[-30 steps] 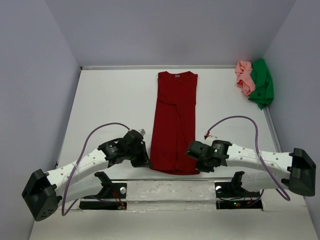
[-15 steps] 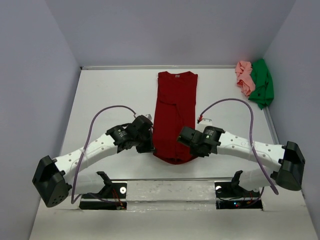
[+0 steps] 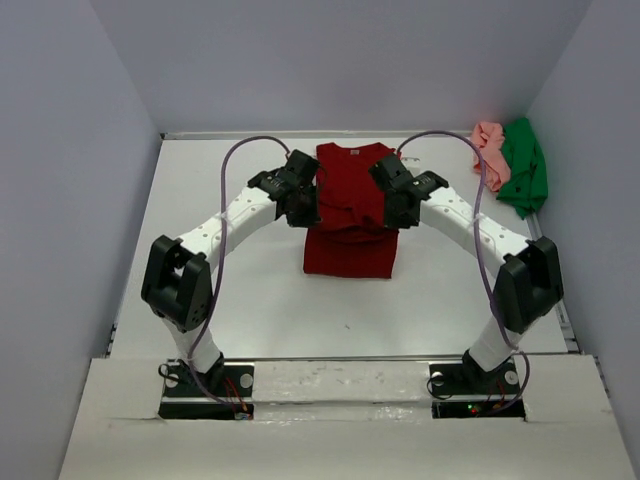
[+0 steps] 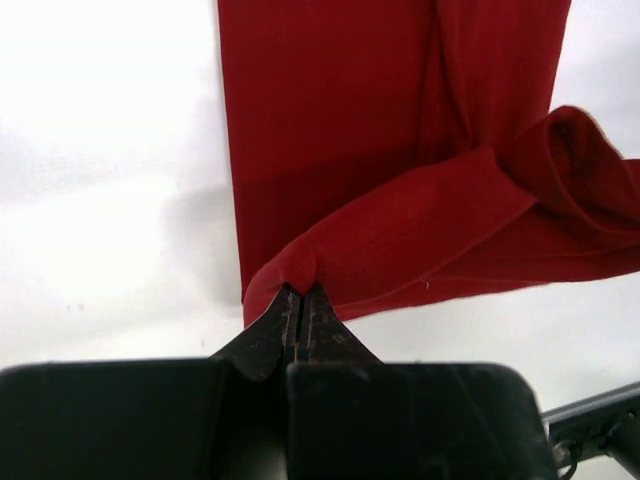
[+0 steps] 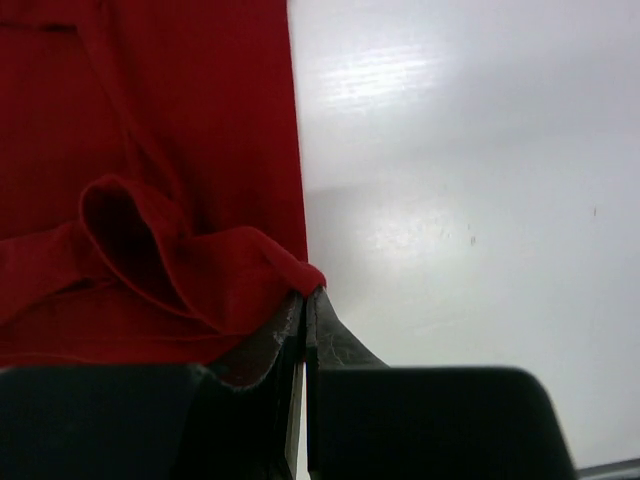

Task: Fold and stack the t-shirts
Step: Fold the tshirt

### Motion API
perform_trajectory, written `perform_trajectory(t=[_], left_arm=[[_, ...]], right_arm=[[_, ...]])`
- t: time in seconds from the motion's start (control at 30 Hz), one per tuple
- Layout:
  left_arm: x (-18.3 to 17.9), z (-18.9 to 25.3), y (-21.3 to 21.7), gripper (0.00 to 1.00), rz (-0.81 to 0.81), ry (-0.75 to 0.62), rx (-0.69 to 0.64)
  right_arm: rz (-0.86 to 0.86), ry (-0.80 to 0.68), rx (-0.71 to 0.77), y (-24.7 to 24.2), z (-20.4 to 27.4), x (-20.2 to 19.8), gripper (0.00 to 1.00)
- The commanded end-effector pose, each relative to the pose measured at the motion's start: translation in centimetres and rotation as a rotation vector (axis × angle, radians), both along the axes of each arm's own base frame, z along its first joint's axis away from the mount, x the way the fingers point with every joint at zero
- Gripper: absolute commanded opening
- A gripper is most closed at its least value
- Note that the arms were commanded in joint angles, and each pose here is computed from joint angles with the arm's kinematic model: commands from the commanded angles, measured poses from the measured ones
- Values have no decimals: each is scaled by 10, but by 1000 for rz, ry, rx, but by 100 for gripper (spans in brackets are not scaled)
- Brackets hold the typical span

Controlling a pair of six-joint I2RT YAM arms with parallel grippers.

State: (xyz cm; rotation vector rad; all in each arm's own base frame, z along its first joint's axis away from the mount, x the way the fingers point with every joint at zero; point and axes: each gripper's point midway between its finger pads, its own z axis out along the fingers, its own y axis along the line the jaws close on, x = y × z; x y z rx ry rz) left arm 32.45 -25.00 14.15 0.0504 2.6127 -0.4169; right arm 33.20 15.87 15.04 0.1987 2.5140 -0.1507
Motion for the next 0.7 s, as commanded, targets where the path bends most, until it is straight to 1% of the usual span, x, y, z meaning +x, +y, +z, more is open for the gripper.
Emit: perform_trajectory(t=[0.0,0.03,0.1,0.13,0.17,0.27,0.33,0.43,0.67], left_arm=[[40,19,-2,0,-50,-57,1],[46,17,-5,0,-65,-52,3],[65,12,-7,0,-63,-29,31],[71,10,-9,0,-69,-28,37],[83,8,-14,0,-74,-31,36],[101,0,-10,0,-70,-13,57],[110,-4,-5,0,-56,2,44],[121,-17,-5,0,-48,23,34],[129,-28,-9,0,-50,34,31]], right_arm=[[162,-10,6,17,-2,49,0],[161,-4,-1,19,-6,63,0],[191,15,-5,22,-13,75,0],[198,2,1,28,-9,84,0],[188,24,-11,25,-20,90,0],[201,18,13,27,-18,109,0],[204,52,-2,25,-30,114,0],[201,45,-2,21,-29,127,0],[194,70,-31,16,-38,135,0]])
